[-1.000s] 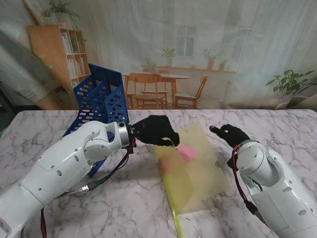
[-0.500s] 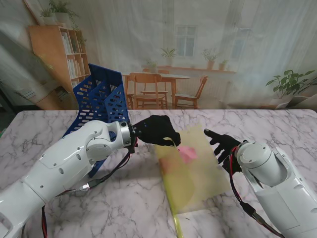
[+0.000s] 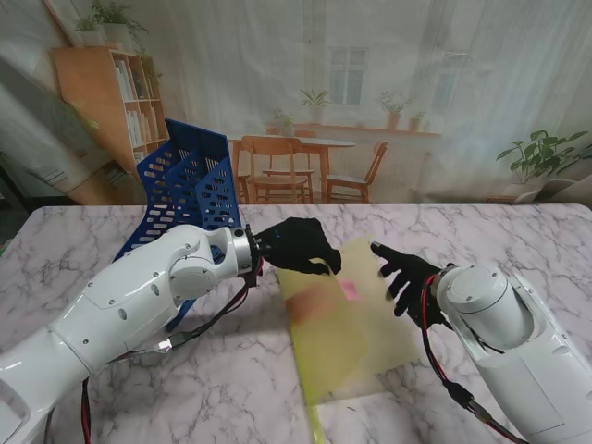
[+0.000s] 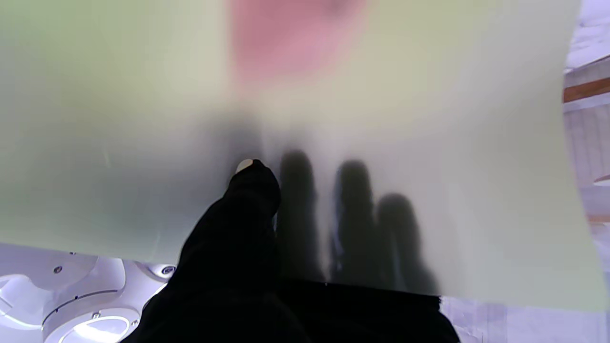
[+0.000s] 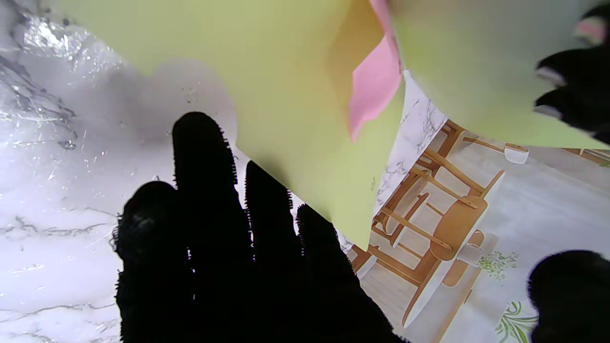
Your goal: Open the sliding file folder, put the receipt in and insert it into the document holder
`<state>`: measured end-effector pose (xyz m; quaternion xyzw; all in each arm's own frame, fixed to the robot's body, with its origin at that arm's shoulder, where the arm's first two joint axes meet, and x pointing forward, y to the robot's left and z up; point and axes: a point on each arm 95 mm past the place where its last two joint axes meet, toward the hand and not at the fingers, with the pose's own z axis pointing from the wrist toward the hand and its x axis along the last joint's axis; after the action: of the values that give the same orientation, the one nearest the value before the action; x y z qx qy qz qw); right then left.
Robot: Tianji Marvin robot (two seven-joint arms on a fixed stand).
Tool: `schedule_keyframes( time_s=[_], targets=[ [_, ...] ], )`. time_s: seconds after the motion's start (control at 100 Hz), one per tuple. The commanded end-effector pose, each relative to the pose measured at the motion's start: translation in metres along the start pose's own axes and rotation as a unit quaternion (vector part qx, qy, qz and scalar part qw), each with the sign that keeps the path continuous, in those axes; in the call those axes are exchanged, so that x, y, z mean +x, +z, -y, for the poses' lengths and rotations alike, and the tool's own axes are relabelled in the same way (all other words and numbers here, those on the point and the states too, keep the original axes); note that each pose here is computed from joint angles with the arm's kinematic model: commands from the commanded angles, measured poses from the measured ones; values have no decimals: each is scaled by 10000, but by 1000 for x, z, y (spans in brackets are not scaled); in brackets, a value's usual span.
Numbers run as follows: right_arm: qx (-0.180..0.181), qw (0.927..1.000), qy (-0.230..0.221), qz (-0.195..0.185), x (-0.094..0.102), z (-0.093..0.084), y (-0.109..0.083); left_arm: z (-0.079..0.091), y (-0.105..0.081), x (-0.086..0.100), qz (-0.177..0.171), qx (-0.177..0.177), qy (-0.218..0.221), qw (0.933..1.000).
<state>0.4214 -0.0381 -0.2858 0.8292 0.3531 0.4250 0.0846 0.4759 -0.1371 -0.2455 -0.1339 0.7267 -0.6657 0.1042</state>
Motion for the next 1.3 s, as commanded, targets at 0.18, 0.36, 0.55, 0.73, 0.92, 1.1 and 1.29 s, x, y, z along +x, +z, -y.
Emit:
schedule_keyframes(
  time_s=[0.18,0.36,0.55,0.73,0.92,1.1,1.29],
  targets=[
    [316,9995,-7,-67,-2,7,-4,-7,17,0,-34,-260,-91,9996],
    [473,9988,-22,-78,-2,11,-7,-11,26,1,-11,-283,-172,9995],
    [588,9982,39,-112,0,14,-9,-16,34,2,-1,-352,-233,9991],
    [659,9977,-108,-144,3,19,-11,-21,42,1,55,-492,-274,9984],
    [731,9962,-453,-93,7,22,-13,-24,46,0,138,-608,-338,9975],
    [841,9948,-567,-91,8,23,-15,-25,51,-2,171,-783,-356,9961],
    [885,9929,-796,-30,11,27,-14,-23,59,-3,189,-946,-359,9947]
  ],
)
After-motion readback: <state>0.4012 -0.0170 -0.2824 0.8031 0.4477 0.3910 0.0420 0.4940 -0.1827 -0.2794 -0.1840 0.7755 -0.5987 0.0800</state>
